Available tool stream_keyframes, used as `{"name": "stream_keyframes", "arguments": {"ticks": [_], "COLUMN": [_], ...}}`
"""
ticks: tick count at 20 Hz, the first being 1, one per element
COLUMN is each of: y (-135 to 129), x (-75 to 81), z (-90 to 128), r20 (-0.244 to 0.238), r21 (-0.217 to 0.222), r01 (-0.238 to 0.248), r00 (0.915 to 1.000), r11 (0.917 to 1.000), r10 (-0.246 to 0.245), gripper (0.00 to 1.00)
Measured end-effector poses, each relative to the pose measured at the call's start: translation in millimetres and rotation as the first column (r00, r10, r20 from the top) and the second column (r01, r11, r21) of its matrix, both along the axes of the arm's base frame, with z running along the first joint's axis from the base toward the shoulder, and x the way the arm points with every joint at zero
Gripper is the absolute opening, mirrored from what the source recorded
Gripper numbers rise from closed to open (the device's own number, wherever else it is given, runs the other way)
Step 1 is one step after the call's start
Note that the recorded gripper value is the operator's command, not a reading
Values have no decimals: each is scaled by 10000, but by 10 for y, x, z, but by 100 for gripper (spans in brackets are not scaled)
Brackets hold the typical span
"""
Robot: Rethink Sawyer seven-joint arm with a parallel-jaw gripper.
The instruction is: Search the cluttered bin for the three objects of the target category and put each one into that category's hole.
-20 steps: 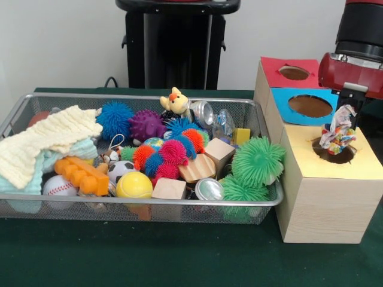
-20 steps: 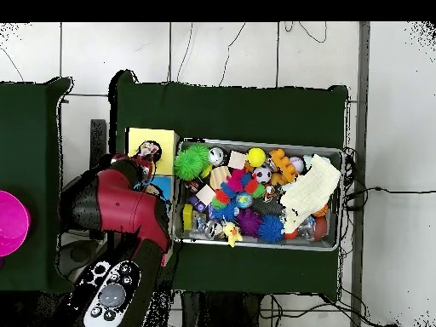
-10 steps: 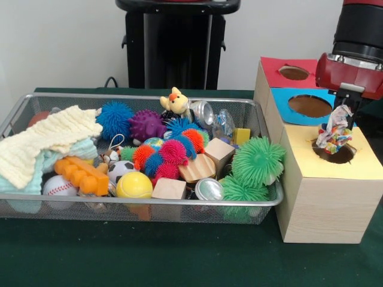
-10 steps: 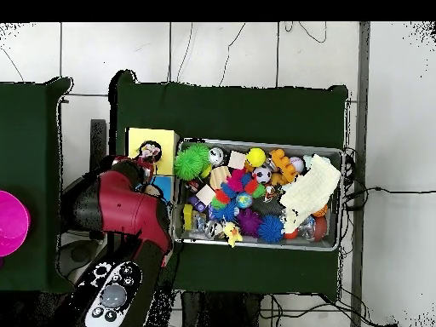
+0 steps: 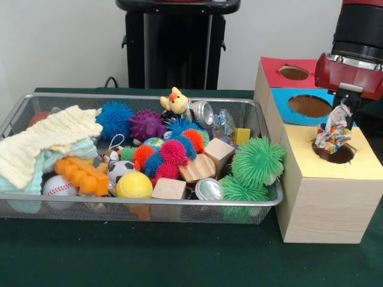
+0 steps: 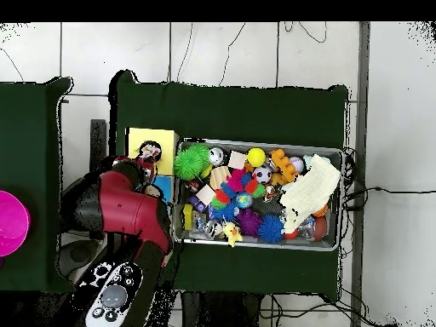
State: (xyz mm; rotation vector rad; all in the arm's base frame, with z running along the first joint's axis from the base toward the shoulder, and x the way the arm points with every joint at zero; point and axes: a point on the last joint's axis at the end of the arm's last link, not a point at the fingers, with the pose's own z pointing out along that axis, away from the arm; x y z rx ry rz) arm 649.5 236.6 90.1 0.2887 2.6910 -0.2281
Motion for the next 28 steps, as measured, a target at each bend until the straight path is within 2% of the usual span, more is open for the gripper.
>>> {"name": "stream_keyframes", "arguments": {"ticks": [24,28], "y": [52,86], "x": [-15,-31], "z": [3,57], "r20": [5,-134], "r21": [21,119], "r01": [-51,-48], "r00": [10000,9999], "r11": [10000,9999], "r10": [51,50], "gripper": [100,100]}}
